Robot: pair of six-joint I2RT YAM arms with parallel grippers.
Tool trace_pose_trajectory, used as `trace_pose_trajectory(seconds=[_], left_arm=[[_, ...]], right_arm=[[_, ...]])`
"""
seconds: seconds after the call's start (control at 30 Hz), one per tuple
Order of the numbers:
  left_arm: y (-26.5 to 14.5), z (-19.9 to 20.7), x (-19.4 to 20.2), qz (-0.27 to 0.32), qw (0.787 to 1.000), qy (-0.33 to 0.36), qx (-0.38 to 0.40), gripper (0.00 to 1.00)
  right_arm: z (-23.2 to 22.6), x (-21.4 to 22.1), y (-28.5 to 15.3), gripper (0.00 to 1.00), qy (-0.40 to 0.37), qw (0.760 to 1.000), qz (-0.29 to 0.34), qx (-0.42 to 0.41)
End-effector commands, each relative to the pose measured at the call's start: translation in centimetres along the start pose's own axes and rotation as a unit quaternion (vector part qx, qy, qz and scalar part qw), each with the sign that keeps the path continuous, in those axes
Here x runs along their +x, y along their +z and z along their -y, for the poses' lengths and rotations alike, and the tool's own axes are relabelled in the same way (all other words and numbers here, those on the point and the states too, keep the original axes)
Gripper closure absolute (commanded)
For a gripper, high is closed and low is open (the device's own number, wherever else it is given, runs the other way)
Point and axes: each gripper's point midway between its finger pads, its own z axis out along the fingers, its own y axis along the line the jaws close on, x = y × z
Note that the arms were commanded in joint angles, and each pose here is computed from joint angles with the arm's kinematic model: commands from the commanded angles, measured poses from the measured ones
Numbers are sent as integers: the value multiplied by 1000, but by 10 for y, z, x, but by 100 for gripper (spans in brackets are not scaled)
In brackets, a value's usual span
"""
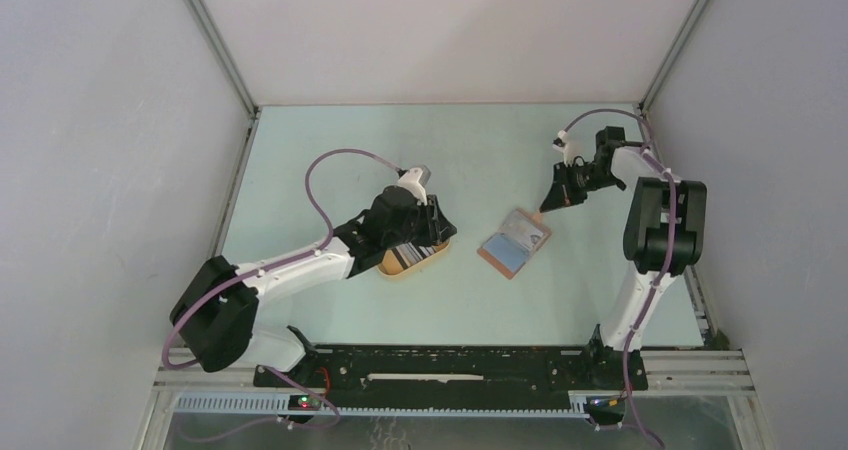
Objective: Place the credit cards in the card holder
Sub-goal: Close the card holder at the center of the board.
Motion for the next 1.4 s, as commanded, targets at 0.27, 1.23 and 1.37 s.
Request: trace_pose_trajectory(seconds=[0.27, 1.23, 1.37], left_arm=[[-7, -5, -5, 24, 1000, 6, -4, 62], [-9, -3, -5, 31, 999, -2, 13, 61], [-8, -1, -5, 30, 999, -2, 17, 61]], right_arm=[[-118, 10, -8, 99, -191, 981, -6, -41], [-203, 26, -45, 52, -233, 949, -2, -214], [-147, -19, -42, 54, -171, 977, 45, -118]])
